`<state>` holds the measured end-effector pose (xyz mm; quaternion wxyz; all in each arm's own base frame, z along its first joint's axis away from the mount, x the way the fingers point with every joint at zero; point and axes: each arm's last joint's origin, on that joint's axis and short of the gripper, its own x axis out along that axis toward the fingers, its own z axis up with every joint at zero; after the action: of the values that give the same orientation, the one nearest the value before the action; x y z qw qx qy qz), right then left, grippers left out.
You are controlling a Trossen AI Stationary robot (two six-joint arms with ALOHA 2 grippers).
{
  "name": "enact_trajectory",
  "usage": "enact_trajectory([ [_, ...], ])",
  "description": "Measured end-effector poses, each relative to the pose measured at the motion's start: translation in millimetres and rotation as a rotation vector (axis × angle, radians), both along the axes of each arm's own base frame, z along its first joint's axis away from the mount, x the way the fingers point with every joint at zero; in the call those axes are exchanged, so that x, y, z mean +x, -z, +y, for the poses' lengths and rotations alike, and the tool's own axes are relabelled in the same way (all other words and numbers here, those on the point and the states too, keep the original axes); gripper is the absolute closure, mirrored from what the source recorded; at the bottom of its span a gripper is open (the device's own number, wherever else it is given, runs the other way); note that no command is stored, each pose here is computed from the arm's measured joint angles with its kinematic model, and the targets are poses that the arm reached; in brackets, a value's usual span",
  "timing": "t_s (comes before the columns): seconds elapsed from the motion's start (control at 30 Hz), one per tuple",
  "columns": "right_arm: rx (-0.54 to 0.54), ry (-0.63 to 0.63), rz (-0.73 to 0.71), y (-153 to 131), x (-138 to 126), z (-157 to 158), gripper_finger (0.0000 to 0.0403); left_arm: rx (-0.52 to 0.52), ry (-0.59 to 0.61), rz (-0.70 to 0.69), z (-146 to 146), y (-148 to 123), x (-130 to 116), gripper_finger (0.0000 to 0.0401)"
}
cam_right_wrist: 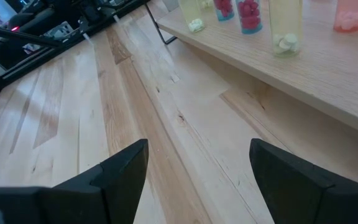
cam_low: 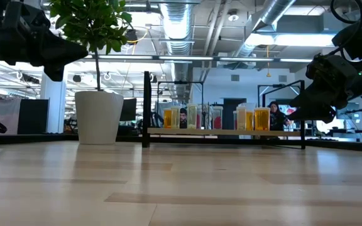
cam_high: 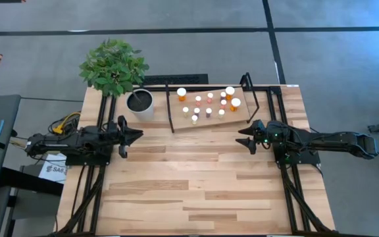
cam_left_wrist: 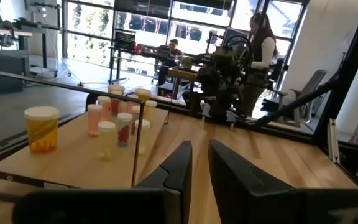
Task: Pick and place medicine bottles onto shelf by color
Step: Return to Home Position
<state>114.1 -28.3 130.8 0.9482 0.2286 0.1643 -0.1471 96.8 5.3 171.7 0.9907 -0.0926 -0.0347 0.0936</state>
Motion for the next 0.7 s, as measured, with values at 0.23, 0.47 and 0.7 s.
enact_trajectory([
  [0.23,0.0,0.0,0.0,0,0,0,0.0102,0.0,0.0,-0.001,0,0,0,0.0358],
  [0.47,-0.014,0.0,-0.054,-5,-2,0,0.0102,0.0,0.0,-0.001,0,0,0,0.0358],
  [0.7,-0.042,0.0,-0.165,-16,-6,1,0.0102,0.0,0.0,-0.001,0,0,0,0.0358],
])
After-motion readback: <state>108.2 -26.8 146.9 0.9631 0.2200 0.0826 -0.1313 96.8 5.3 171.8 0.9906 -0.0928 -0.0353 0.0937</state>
